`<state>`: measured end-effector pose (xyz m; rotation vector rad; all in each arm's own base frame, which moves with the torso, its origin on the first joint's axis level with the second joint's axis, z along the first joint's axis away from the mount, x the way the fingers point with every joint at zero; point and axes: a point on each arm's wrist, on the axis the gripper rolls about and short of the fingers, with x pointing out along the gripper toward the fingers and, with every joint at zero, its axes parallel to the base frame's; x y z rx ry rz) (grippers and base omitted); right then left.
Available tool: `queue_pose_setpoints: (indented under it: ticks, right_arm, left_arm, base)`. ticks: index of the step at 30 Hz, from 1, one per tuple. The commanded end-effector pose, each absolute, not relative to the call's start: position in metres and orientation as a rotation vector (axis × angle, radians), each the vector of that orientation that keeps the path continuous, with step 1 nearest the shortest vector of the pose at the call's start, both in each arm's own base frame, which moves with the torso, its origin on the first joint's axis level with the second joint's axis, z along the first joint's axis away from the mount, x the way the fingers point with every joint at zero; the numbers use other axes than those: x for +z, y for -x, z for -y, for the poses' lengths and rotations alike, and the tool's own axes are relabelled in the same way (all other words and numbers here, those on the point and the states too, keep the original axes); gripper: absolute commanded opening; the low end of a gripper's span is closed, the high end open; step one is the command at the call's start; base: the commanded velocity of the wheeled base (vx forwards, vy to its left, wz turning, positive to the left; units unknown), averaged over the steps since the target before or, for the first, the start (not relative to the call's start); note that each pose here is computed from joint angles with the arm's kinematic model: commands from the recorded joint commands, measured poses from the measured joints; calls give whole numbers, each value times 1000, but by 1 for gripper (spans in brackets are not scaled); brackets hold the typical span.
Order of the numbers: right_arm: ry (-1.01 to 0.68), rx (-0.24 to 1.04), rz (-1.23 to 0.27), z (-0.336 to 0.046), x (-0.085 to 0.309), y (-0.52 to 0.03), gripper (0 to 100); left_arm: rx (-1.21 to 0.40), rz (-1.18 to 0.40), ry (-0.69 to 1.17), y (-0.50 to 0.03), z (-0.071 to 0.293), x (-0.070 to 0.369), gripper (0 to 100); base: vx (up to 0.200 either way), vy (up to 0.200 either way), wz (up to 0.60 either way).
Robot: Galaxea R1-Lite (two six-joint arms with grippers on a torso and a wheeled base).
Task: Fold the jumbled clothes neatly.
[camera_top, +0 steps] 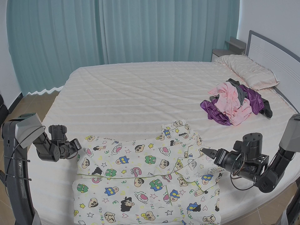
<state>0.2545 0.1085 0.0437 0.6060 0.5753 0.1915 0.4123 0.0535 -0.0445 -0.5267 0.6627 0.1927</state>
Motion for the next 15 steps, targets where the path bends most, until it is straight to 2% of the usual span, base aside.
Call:
queue_pose_setpoints:
  ticks: [1,6,8,10,15]
  right_arm:
    - [-605,191,-577,-109,43,-254,100]
    - [-608,181,-571,-106,43,-256,100]
    - [-608,173,-557,-103,46,-258,100]
    - [-605,163,-548,-100,47,-259,100]
    - [-569,150,-548,-95,48,-255,100]
  left_arm:
    - [197,-668,529,-412,-54,-45,100]
    - [216,-658,557,-409,-59,-40,100]
    - [238,-620,610,-405,-68,-22,100]
    - [243,-595,671,-390,-76,-1,100]
    - [161,-658,754,-334,-64,24,100]
  base:
    - [0,0,0]
    - [0,0,0]
    - [0,0,0]
    - [0,0,0]
    - [0,0,0]
